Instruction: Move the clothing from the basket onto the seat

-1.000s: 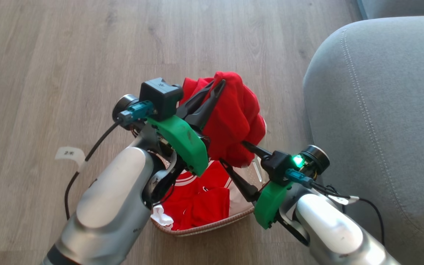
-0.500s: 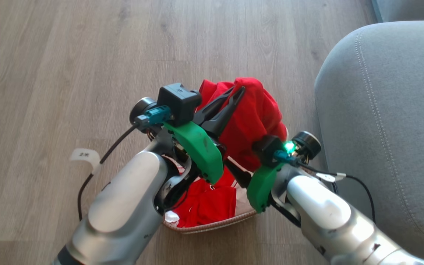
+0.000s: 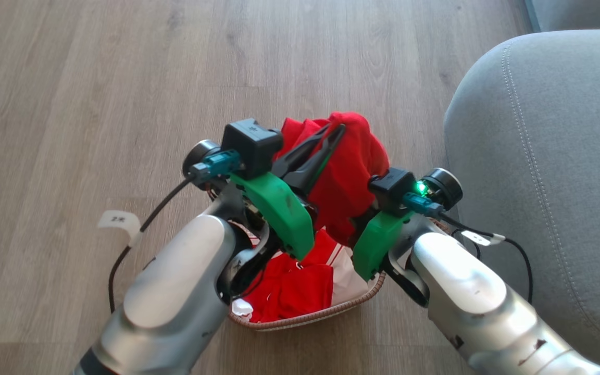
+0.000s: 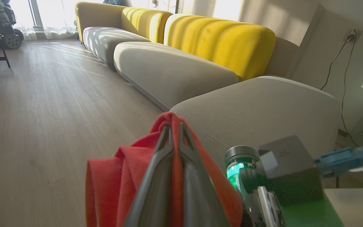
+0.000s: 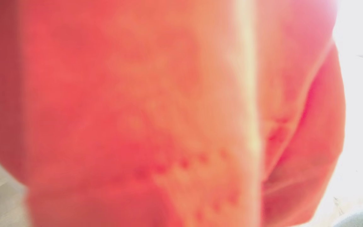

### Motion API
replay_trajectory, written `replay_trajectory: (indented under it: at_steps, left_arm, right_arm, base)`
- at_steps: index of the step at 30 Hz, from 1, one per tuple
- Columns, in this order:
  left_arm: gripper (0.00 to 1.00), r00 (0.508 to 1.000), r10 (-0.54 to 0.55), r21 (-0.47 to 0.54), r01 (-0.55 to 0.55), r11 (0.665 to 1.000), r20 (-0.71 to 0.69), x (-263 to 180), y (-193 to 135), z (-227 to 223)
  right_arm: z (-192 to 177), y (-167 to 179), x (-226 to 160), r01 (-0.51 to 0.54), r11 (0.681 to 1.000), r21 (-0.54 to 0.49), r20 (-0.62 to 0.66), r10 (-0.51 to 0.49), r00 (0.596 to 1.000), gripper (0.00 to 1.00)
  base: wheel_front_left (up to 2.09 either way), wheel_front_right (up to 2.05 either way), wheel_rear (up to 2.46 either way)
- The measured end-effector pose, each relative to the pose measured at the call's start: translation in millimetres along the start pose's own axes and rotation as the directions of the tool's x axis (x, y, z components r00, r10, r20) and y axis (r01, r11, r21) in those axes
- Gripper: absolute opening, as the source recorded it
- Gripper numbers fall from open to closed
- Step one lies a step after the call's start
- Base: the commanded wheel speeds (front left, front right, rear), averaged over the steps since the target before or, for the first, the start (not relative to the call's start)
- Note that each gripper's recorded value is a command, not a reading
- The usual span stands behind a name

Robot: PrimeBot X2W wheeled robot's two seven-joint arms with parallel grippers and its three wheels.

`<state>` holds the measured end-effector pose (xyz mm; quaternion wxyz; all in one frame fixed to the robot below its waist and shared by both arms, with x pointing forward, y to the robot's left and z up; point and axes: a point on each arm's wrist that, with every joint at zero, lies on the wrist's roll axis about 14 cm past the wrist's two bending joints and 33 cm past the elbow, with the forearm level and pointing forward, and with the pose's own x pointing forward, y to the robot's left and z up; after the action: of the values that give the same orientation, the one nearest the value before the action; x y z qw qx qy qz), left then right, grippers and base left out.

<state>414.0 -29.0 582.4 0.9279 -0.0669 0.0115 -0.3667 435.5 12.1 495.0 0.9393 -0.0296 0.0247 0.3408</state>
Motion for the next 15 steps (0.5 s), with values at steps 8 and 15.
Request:
replay_trajectory:
  at_steps: [8,15]
  left_arm:
    - [0.0,1.0,0.023,0.008,-0.023,1.0,0.007,-0.8,11.2,-2.0]
    - [1.0,1.0,0.017,-0.002,-0.017,1.0,-0.018,-2.6,5.8,-12.8]
  right_arm:
    - [15.5,-19.7,-19.4,0.096,0.992,0.084,0.093,-0.104,0.99,0.0]
    - [25.9,-48.0,-51.6,0.21,0.969,0.127,0.154,-0.228,0.961,0.0]
  base:
    - [0.0,0.0,0.0]
    - [0.0,0.0,0.0]
